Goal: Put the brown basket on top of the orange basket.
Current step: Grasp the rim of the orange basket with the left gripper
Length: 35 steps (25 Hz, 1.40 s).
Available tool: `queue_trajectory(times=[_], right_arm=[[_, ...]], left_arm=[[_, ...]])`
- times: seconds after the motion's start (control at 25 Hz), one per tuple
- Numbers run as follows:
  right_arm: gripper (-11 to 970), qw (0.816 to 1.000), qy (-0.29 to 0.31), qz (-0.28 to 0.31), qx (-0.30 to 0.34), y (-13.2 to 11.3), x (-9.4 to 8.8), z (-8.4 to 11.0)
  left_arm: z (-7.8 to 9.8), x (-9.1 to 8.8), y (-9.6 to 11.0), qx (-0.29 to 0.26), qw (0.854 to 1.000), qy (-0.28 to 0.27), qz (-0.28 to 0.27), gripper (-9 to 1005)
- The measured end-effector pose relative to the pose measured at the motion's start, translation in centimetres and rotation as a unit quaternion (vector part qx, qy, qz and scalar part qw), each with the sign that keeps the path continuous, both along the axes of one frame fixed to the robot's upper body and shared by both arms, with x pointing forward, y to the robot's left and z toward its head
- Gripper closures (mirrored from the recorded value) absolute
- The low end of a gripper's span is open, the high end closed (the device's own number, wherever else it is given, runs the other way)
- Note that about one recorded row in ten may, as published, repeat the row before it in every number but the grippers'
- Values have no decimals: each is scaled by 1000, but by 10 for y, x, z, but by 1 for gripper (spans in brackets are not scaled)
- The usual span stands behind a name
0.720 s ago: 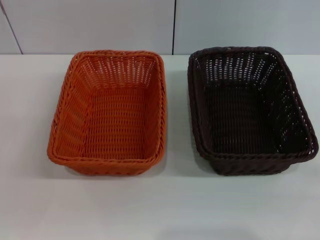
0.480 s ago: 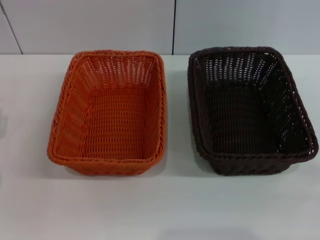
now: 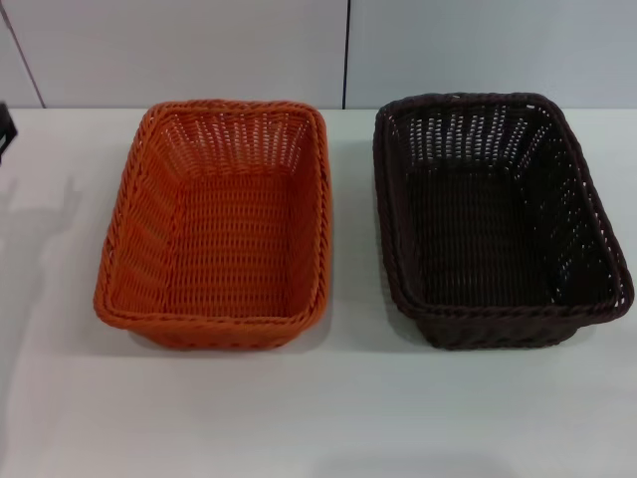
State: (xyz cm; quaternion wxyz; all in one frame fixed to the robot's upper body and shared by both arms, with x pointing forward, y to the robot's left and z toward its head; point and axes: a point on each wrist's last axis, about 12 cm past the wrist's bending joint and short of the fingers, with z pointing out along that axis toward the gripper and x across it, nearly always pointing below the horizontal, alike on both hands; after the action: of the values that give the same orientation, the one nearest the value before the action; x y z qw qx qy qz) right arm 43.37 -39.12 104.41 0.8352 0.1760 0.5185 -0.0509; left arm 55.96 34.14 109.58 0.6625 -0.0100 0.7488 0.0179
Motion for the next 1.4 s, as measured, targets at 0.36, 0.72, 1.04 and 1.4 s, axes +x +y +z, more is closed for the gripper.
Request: queue_trajectory(times=[0.36, 0.72, 1.04, 1.4], right_arm=[[129, 1000, 3, 1, 3, 1, 1, -1], [130, 1000, 11, 3, 9, 2, 8, -2], [130, 1000, 11, 3, 9, 2, 7, -2], [129, 1000, 13, 2, 9, 2, 5, -3]], left_arm=[[48, 11, -19, 37, 994, 102, -32, 269], [90, 16, -55, 83, 960, 245, -106, 289], [76, 28, -71, 111, 940, 297, -127, 306], [55, 37, -77, 121, 922, 343, -135, 326]])
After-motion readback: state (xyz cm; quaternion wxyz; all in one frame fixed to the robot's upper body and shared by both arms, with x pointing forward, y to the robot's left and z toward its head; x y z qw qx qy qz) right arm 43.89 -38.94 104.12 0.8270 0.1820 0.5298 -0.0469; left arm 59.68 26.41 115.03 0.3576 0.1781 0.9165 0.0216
